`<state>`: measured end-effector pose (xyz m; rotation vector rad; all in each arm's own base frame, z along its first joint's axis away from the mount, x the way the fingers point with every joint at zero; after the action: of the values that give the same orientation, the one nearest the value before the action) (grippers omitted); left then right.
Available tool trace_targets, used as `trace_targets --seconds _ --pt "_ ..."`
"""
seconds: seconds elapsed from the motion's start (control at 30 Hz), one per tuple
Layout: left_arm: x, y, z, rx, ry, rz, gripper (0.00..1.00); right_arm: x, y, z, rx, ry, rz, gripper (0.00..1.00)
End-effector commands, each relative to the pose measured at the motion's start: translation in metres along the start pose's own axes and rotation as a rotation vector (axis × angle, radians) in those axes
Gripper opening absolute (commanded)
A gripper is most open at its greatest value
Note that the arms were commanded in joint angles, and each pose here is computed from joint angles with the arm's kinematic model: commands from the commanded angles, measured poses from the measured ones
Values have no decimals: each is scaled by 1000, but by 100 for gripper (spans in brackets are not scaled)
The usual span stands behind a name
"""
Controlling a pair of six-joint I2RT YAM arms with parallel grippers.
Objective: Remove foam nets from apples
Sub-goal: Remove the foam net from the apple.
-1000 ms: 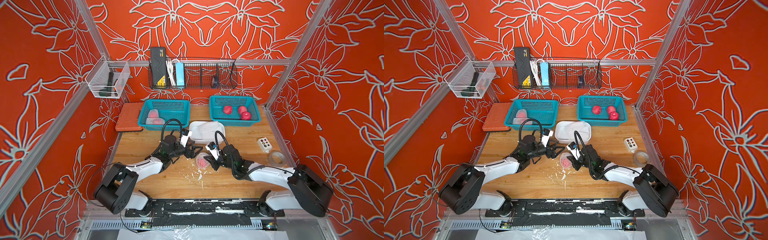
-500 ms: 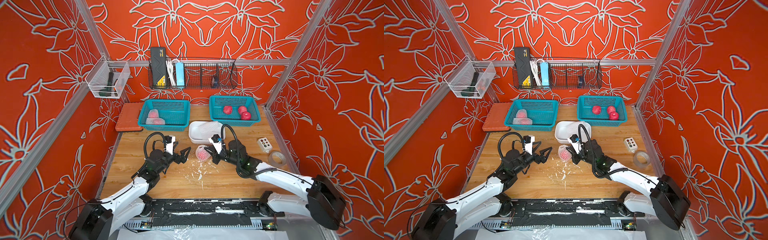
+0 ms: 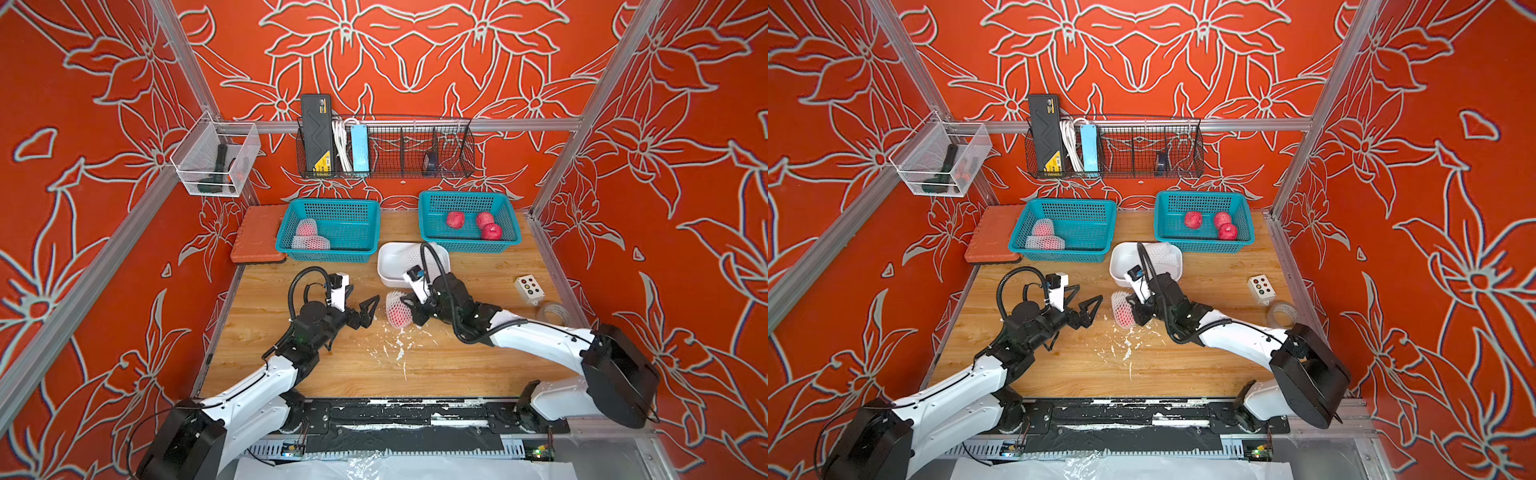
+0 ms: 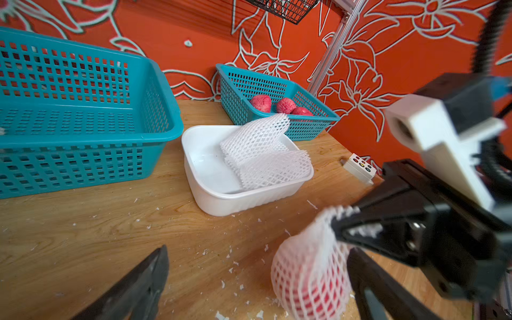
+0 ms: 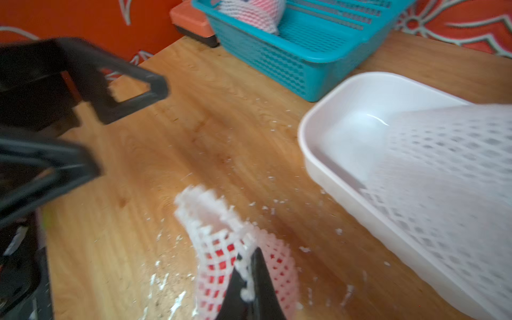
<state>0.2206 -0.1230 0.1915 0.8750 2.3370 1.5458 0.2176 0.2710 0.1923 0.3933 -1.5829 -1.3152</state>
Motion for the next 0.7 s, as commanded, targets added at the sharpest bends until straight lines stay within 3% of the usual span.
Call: trace_targets --seconds 0.0,0.07,0.1,0.17,0.23,0.3,0.33,0.4,0.5,0.57,0.6,0.67 --pt "0 2 1 -17 4 -23 98 10 -3 -18 -110 -25 -90 0" --pt "-2 0 3 -17 11 -14 98 3 -5 -8 23 -121 49 0" --pt "-2 0 3 -19 14 -11 98 2 -3 -12 -10 -92 56 0" --pt "-4 0 3 -24 15 -7 98 4 -1 -14 -71 -4 -43 0" --pt "-5 0 4 -27 16 -4 98 5 -1 -16 -104 -40 -31 0" --pt "-6 0 3 -33 18 1 98 7 7 -28 -221 48 -89 0" --pt "-6 0 3 -34 18 2 98 8 9 -28 -224 66 -121 0" --pt "-6 1 3 -34 12 -4 98 9 11 -21 -136 -28 -68 0" --pt "-11 -5 6 -23 18 23 98 8 14 -36 -312 132 -173 0" --pt "-12 -6 6 -21 19 27 98 4 9 -19 -114 -44 -21 0" --pt "-12 -6 7 -20 18 29 98 4 10 -16 -88 -63 7 0" --pt "-14 -7 7 -20 21 39 98 8 10 -32 -294 135 -137 0"
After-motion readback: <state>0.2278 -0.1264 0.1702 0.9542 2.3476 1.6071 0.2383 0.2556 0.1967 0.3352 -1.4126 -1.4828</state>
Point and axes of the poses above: each gripper's point midway between its finger pads, its own x axis back along the fingers, its own z axis along the line the jaws close on, y = z × x, the point moved 8 cm from there along x, back along the fingers, and after that the axes turned 6 degrees about x, right-handed, at the moved point
